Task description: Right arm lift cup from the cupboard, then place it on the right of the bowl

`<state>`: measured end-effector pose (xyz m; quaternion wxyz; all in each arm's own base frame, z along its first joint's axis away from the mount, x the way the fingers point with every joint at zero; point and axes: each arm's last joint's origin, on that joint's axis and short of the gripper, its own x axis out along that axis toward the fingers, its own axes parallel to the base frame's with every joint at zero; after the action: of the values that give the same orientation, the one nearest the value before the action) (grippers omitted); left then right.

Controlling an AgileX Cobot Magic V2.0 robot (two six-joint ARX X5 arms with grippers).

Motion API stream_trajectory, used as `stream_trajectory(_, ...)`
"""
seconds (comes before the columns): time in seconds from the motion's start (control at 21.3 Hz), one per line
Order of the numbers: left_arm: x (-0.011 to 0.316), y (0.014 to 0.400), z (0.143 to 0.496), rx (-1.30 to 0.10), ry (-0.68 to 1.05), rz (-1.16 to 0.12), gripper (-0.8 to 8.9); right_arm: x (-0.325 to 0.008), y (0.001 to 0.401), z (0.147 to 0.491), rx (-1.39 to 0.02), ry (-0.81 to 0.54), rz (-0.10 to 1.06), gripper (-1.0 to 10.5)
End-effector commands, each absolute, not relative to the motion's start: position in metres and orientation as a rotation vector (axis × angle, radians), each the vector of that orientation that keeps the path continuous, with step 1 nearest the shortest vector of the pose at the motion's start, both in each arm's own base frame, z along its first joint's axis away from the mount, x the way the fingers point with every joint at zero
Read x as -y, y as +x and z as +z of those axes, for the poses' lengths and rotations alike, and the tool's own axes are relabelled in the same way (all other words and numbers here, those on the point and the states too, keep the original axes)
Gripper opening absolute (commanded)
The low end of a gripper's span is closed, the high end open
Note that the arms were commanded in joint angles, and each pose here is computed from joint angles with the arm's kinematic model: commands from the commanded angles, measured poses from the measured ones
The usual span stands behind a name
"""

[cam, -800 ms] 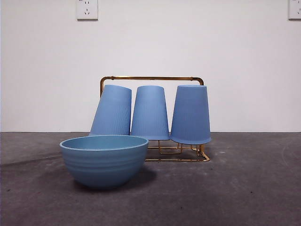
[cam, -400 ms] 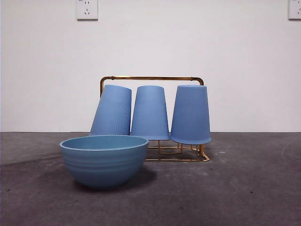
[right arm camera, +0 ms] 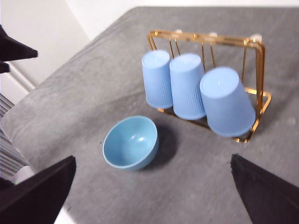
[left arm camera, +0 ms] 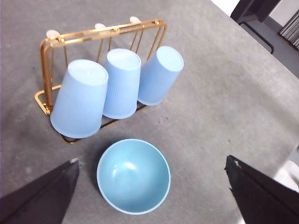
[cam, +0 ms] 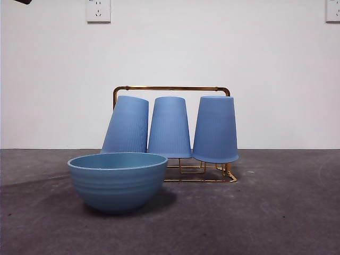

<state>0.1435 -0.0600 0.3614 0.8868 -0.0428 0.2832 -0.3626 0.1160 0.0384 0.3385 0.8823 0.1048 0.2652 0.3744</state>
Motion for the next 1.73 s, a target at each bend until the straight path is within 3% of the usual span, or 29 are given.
stream_trajectory(0.05, 0.06, 0.14, 0.37, -0.557, -0.088, -0.769, 5.04, -0.043, 0.13, 0.339, -0.626, 0.237, 0.75, 5.7)
stream_trajectory(0.52, 0.056, 0.129, 0.365, -0.629, -0.093, -0.762, 5.01, -0.109, 0.228, 0.343, -0.936, 0.05, 0.603, 5.7)
stream_trajectory(0.94, 0.056, 0.128, 0.364, -0.65, -0.092, -0.76, 5.01, -0.18, 0.306, 0.331, -1.042, -0.159, 0.487, 5.7)
stream_trajectory(1.41, 0.06, 0.127, 0.364, -0.653, -0.083, -0.785, 5.01, -0.197, 0.341, 0.296, -1.102, -0.233, 0.398, 5.7)
stream_trajectory(1.59, 0.06, 0.126, 0.364, -0.653, -0.081, -0.791, 5.01, -0.197, 0.344, 0.293, -1.1, -0.223, 0.394, 4.3)
stream_trajectory(1.73, 0.06, 0.126, 0.364, -0.653, -0.081, -0.791, 5.01, -0.194, 0.345, 0.292, -1.119, -0.198, 0.377, 4.3)
